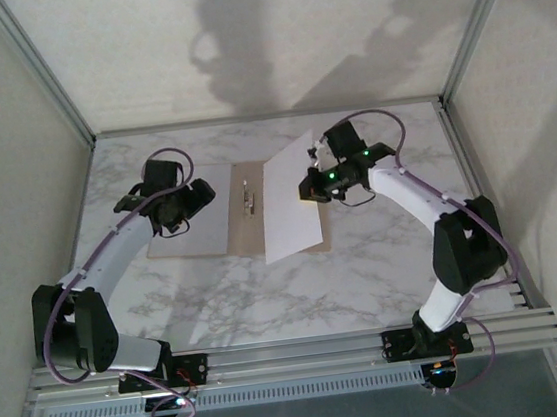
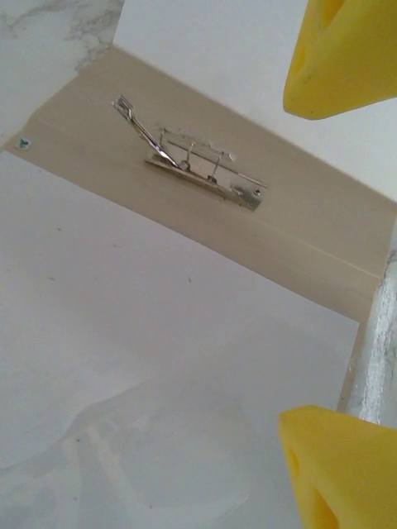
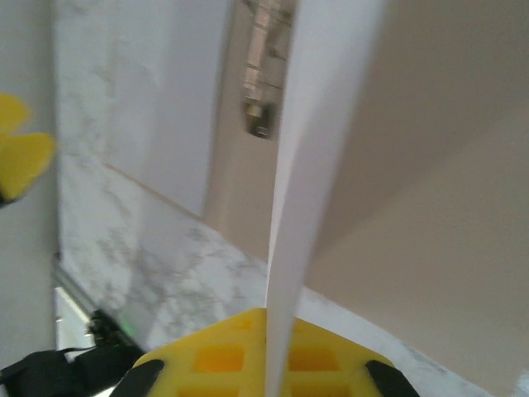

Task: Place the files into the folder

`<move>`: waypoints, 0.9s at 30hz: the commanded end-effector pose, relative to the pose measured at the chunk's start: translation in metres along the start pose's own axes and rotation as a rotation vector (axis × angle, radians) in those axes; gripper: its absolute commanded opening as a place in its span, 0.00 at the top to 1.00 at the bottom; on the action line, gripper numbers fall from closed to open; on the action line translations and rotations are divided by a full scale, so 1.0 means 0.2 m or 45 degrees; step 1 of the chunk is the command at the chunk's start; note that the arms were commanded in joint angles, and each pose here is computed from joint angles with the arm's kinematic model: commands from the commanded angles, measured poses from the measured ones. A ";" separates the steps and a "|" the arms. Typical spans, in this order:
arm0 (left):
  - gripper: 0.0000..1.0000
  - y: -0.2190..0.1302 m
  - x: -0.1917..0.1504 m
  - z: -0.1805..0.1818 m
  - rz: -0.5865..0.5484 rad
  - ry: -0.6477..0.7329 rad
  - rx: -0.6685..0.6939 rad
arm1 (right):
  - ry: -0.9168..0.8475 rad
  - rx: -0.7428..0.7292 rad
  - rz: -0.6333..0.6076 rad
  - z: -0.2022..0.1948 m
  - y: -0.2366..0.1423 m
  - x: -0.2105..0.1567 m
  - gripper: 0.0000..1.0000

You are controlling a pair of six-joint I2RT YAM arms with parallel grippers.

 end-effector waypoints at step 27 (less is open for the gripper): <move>0.11 -0.03 0.00 0.03 -0.024 -0.024 0.023 | 0.002 -0.096 -0.034 -0.04 0.04 0.07 1.00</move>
Point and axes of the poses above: each hand's point on the last joint's axis, 136 mm out from that joint toward the fingers, its own y axis out along the fingers, its own z axis along the line the jaws close on, x = y × z, the point moved 3 cm from there along -y, back along the fingers, and after that the axes turned 12 degrees about y, right-handed, at the moved point
